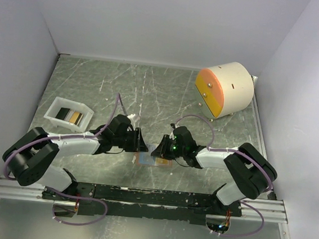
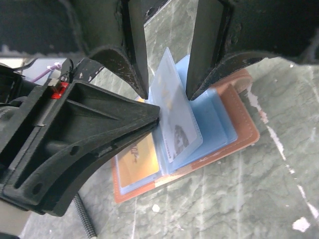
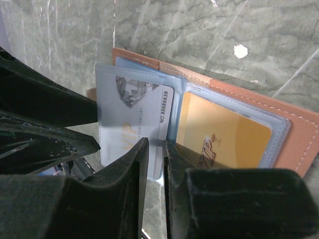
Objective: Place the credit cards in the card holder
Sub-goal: Insert the credit card into the card holder.
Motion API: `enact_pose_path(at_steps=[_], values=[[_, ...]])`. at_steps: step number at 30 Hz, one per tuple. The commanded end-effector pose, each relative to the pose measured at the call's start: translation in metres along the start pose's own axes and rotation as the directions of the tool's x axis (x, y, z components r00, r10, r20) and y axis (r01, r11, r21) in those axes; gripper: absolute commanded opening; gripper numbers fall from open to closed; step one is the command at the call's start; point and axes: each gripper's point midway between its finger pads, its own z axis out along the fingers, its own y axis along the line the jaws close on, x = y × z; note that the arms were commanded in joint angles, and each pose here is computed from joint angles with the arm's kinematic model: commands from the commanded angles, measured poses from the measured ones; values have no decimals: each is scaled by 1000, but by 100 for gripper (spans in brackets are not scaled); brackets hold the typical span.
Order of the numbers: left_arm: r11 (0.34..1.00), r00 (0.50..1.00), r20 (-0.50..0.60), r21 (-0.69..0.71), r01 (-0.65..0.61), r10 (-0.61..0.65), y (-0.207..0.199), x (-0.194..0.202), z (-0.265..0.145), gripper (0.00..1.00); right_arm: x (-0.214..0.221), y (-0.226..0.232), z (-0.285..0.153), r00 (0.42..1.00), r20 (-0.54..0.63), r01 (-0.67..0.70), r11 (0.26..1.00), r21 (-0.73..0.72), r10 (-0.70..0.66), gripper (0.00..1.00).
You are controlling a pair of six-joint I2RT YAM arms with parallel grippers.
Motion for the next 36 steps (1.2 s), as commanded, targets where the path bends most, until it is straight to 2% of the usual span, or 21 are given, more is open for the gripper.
enact_pose_path(at_steps=[1, 4, 10, 16, 19, 25, 28, 32, 36], values=[[992, 1000, 10, 125, -13, 12, -29, -8, 2, 47, 7, -13, -1, 1000, -22, 8, 999, 43, -7, 19], [978, 1000, 21, 208, -16, 12, -49, -12, -3, 47, -4, -6, -11, 999, 13, 40, 997, 58, -41, 22], [949, 998, 22, 308, -63, 59, -82, -15, 0, 46, -31, -2, -51, 983, 149, 82, 985, 155, -105, 37], [935, 994, -6, 340, -98, 106, -102, -10, 19, 46, -42, 0, -87, 960, 262, 54, 983, 177, -100, 39], [946, 992, 1, 301, -120, 125, -100, -14, 21, 46, -45, 3, -101, 945, 314, 42, 985, 165, -93, 41], [973, 983, 32, 140, -182, 180, -86, -31, 9, 47, -48, 12, -112, 934, 343, 56, 989, 137, -100, 42], [967, 966, 41, -38, -252, 254, -66, -47, -5, 47, -46, 14, -109, 940, 321, 79, 989, 127, -116, 42], [878, 924, 57, -339, -338, 377, -28, -80, -45, 47, -44, 18, -106, 944, 302, 105, 988, 112, -134, 43], [776, 909, 56, -544, -320, 414, 11, -112, -94, 46, -44, 23, -104, 941, 304, 133, 988, 82, -152, 44]])
